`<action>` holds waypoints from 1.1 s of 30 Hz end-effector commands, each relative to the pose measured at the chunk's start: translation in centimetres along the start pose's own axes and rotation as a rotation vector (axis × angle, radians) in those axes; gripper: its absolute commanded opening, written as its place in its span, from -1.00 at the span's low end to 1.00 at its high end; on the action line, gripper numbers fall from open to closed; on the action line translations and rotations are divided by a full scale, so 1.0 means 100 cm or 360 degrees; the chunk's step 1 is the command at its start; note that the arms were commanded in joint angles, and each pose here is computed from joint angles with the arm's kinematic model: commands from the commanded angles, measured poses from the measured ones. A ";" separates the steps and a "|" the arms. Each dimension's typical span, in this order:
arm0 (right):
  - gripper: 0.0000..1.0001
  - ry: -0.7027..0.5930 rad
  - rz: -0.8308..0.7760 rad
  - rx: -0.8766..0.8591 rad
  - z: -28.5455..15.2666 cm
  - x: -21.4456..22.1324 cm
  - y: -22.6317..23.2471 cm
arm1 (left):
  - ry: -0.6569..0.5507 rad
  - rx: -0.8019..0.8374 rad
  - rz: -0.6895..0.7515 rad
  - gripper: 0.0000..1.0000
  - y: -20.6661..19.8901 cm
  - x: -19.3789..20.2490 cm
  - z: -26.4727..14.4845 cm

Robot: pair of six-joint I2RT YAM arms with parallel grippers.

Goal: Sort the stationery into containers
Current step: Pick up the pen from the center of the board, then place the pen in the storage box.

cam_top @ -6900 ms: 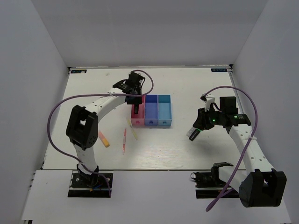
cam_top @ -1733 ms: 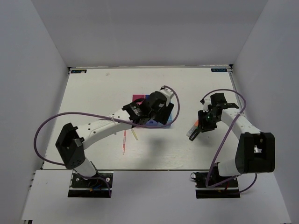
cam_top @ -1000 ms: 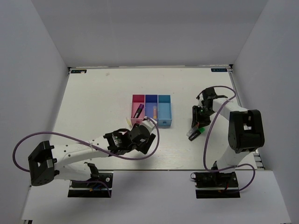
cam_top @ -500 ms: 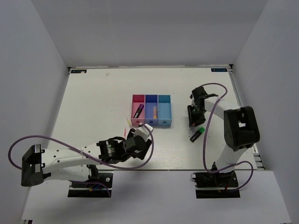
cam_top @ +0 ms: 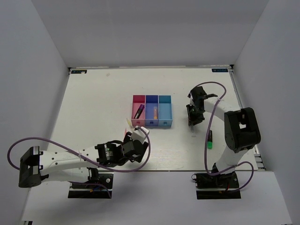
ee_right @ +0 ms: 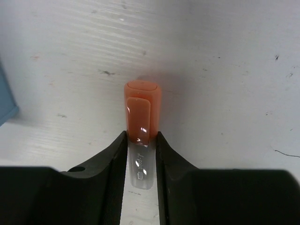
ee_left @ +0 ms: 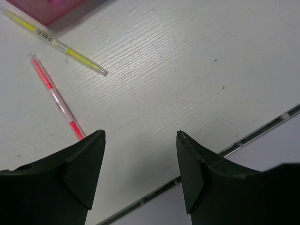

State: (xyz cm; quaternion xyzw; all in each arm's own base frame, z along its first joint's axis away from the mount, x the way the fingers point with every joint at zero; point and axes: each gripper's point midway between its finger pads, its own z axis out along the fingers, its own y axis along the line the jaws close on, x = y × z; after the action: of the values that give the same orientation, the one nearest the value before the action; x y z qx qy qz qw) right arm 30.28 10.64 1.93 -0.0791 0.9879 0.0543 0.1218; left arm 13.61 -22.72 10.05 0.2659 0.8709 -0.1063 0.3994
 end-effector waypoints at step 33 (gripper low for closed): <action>-0.33 -0.0739 -0.0435 -0.0927 -0.081 -0.164 0.234 | -0.0203 -0.0184 -0.0070 0.45 0.007 -0.025 -0.037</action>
State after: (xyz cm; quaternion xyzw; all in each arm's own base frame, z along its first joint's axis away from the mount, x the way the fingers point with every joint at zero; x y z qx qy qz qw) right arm 38.79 34.59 14.18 -0.2248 0.8719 0.3356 0.2767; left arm 12.55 -21.22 12.67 0.2356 0.8598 -0.0729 0.4471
